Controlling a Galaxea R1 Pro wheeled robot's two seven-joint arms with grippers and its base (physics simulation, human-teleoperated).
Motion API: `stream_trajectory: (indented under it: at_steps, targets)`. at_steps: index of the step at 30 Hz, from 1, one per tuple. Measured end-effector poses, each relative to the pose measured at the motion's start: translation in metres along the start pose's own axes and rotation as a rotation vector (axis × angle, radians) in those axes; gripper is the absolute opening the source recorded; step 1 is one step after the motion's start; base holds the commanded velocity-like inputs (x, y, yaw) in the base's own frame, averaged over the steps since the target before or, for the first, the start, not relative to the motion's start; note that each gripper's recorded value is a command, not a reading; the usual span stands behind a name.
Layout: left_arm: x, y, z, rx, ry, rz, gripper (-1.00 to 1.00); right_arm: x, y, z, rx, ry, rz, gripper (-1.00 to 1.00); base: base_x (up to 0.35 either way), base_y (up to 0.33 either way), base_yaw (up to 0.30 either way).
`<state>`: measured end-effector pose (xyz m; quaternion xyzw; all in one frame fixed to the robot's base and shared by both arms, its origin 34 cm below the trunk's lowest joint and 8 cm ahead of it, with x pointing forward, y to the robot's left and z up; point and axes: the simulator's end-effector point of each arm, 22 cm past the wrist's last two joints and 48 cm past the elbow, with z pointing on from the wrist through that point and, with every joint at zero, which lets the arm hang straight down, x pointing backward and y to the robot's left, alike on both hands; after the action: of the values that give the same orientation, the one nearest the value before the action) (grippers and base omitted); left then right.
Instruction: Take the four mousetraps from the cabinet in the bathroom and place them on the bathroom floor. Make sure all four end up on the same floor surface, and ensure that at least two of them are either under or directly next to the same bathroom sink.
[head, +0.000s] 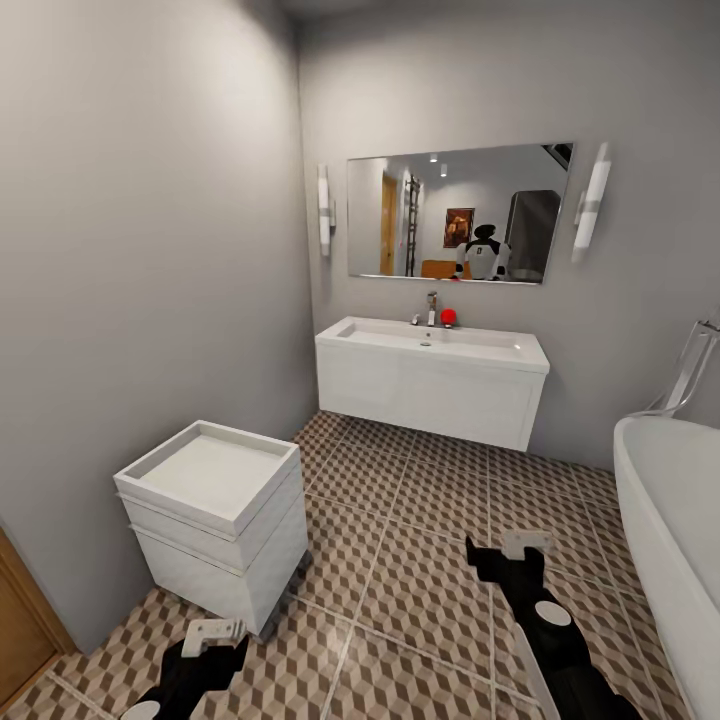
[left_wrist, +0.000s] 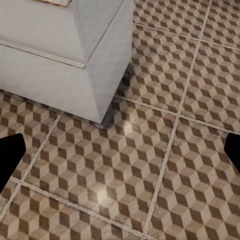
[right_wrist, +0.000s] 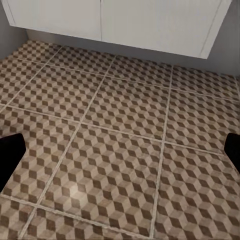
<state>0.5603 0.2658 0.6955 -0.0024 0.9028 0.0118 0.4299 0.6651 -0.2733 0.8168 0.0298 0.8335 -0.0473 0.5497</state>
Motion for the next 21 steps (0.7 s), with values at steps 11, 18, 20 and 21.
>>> stream_trajectory:
  at_steps: [11, 18, 20, 21]
  targets:
    - [-0.014, 0.001, -0.003, -0.002, -0.029, 0.0, 1.0, -0.002, -0.001, 0.0, 0.002, -0.009, -0.002, 1.0, 0.0, 0.0, 0.0]
    - [-0.016, 0.003, -0.004, -0.006, -0.033, -0.006, 1.0, 0.006, 0.002, 0.002, -0.005, 0.007, -0.005, 1.0, 0.0, 0.0, 0.0]
    - [-0.016, 0.005, -0.004, -0.01, -0.033, -0.01, 1.0, 0.009, 0.004, 0.002, -0.01, 0.014, -0.007, 1.0, 0.0, 0.0, 0.0]
    - [-0.016, 0.006, -0.004, -0.012, -0.033, -0.012, 1.0, 0.011, 0.005, 0.002, -0.012, 0.017, -0.009, 1.0, 0.0, 0.0, 0.0]
